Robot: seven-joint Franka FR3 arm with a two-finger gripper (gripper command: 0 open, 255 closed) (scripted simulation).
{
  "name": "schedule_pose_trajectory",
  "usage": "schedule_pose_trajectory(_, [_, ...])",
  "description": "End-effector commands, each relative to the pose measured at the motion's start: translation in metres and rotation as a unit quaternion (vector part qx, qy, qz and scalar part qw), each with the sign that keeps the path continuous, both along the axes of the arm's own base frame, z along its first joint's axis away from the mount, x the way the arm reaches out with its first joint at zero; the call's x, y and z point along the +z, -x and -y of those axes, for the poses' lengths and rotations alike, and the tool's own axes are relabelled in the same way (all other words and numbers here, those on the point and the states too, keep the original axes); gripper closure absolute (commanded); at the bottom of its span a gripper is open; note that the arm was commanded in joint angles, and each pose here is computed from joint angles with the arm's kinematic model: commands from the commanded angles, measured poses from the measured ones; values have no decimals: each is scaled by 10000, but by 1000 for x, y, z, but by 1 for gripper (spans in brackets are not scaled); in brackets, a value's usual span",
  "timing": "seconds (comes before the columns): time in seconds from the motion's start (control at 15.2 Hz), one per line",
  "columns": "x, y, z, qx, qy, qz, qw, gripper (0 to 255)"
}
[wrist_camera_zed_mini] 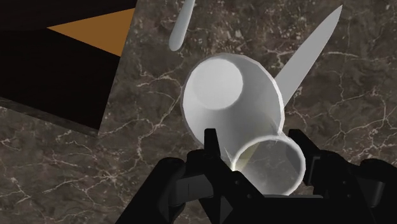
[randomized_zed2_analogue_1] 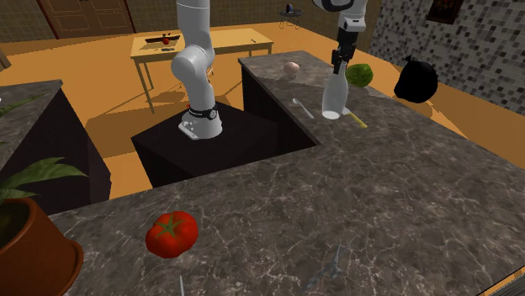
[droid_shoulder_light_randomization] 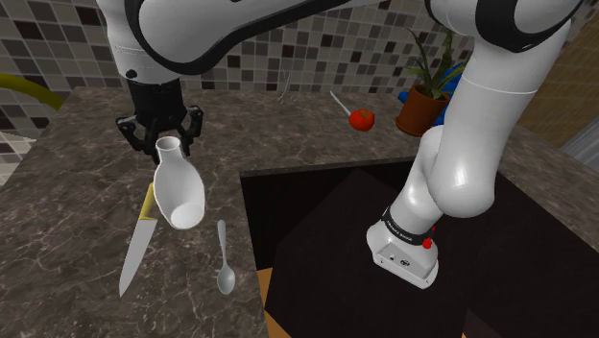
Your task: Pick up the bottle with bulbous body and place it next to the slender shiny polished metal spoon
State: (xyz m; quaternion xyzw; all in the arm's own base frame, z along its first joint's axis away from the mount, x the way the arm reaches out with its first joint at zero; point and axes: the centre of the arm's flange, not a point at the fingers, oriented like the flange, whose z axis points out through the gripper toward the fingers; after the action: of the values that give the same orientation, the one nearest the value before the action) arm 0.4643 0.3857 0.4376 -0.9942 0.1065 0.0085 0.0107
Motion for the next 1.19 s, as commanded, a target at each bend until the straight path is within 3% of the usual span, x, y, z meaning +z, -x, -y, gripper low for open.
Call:
schedule_pose_trajectory(0.0, [0,0,0,0,-2,3,10000,255])
schedule_pose_trajectory(0.07, [0,0,0,0,-2,3,10000,0])
schedule_pose_trajectory(0.4, [0,0,0,0,-2,3,10000,0])
schedule_pose_trajectory(0.66, [50,-1,1,0,-2,3,10000,0])
schedule_pose_trajectory(1.12, [50,-1,1,0,-2,3,10000,0])
